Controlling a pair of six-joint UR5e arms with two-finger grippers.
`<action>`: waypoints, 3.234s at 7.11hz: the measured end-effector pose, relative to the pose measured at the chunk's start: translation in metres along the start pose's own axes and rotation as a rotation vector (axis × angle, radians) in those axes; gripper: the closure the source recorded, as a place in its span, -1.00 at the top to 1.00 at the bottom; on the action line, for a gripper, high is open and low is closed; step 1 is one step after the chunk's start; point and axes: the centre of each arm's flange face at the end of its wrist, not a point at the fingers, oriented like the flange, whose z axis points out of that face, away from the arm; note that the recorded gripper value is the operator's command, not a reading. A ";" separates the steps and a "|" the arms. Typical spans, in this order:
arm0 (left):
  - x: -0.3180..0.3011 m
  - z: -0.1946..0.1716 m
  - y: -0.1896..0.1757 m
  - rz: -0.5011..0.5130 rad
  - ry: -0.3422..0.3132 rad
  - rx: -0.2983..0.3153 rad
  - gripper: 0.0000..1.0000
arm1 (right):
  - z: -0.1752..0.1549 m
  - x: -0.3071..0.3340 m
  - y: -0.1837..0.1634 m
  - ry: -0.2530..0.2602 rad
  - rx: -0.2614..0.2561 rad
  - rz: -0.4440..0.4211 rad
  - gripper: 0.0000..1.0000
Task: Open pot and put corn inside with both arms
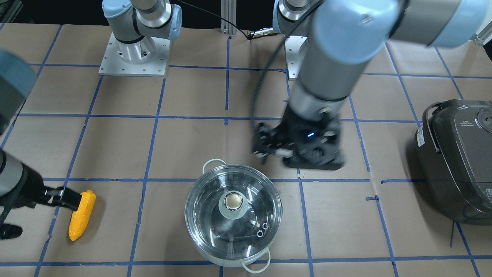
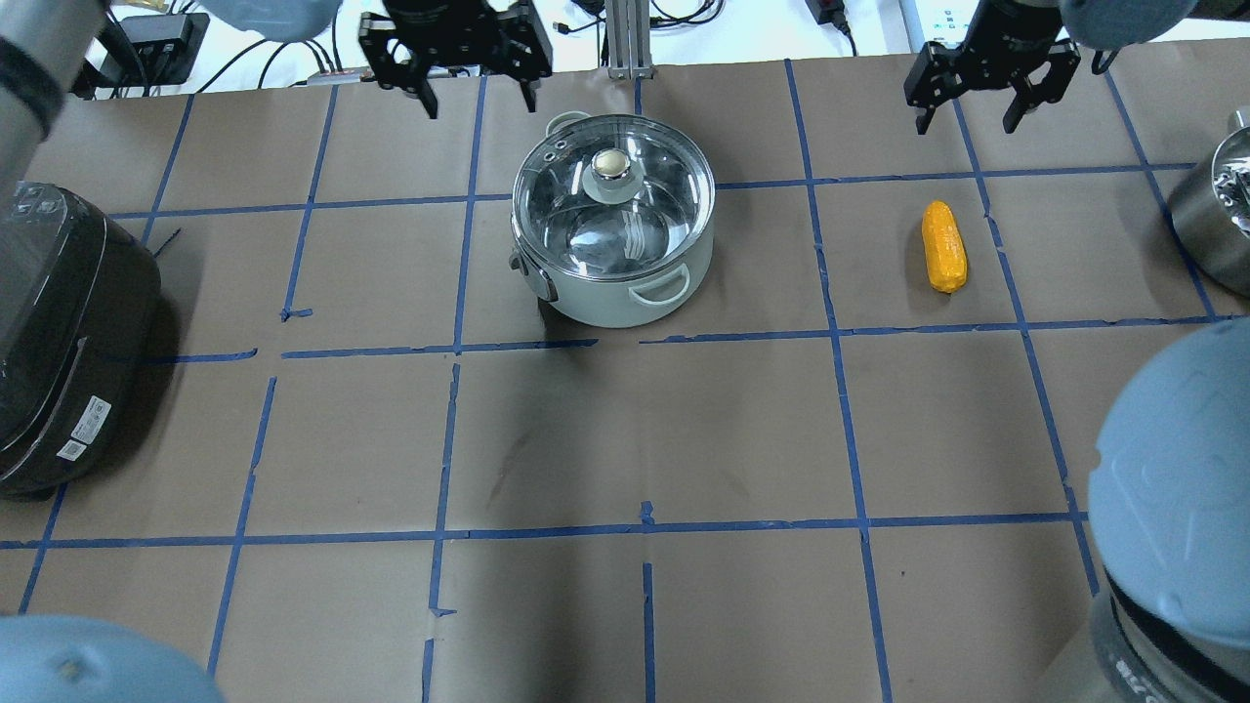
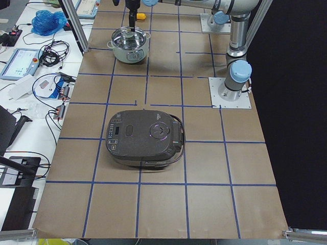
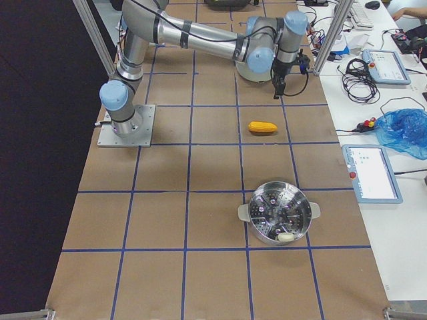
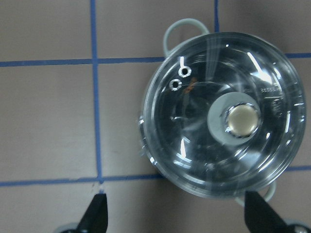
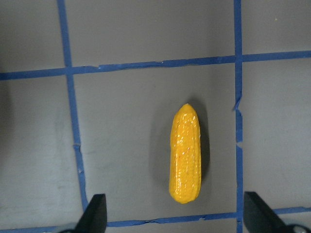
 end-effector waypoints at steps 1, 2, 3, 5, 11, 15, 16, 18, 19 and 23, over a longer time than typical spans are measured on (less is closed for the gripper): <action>0.038 0.034 -0.021 0.006 0.005 -0.009 1.00 | 0.049 0.016 -0.013 -0.005 -0.040 -0.010 0.99; 0.065 0.064 -0.034 0.008 0.011 -0.012 1.00 | 0.093 0.020 -0.015 -0.011 -0.072 -0.016 0.99; 0.083 0.089 -0.039 0.010 0.017 -0.015 1.00 | 0.130 0.020 -0.006 -0.012 -0.078 -0.018 0.93; 0.097 0.109 -0.038 0.015 0.013 -0.035 1.00 | 0.168 0.017 0.011 -0.009 -0.072 -0.028 -0.55; 0.092 0.123 -0.026 0.042 -0.013 -0.079 1.00 | 0.111 0.025 0.019 -0.001 -0.031 -0.061 -0.90; 0.087 0.139 -0.026 0.037 -0.022 -0.101 -0.08 | -0.035 -0.040 0.084 0.000 -0.023 -0.094 -0.88; 0.086 0.138 -0.027 0.035 -0.022 -0.100 -0.43 | -0.075 -0.054 0.108 0.001 -0.032 -0.079 -0.88; 0.084 0.133 -0.027 0.033 -0.022 -0.092 -0.88 | -0.106 -0.064 0.130 -0.005 -0.044 -0.075 -0.87; 0.083 0.127 -0.027 0.029 -0.022 -0.084 -0.94 | -0.107 -0.068 0.131 -0.008 -0.045 -0.081 -0.87; 0.030 0.038 -0.023 -0.019 -0.050 -0.035 -0.94 | -0.110 -0.119 0.073 -0.032 0.004 -0.118 -0.87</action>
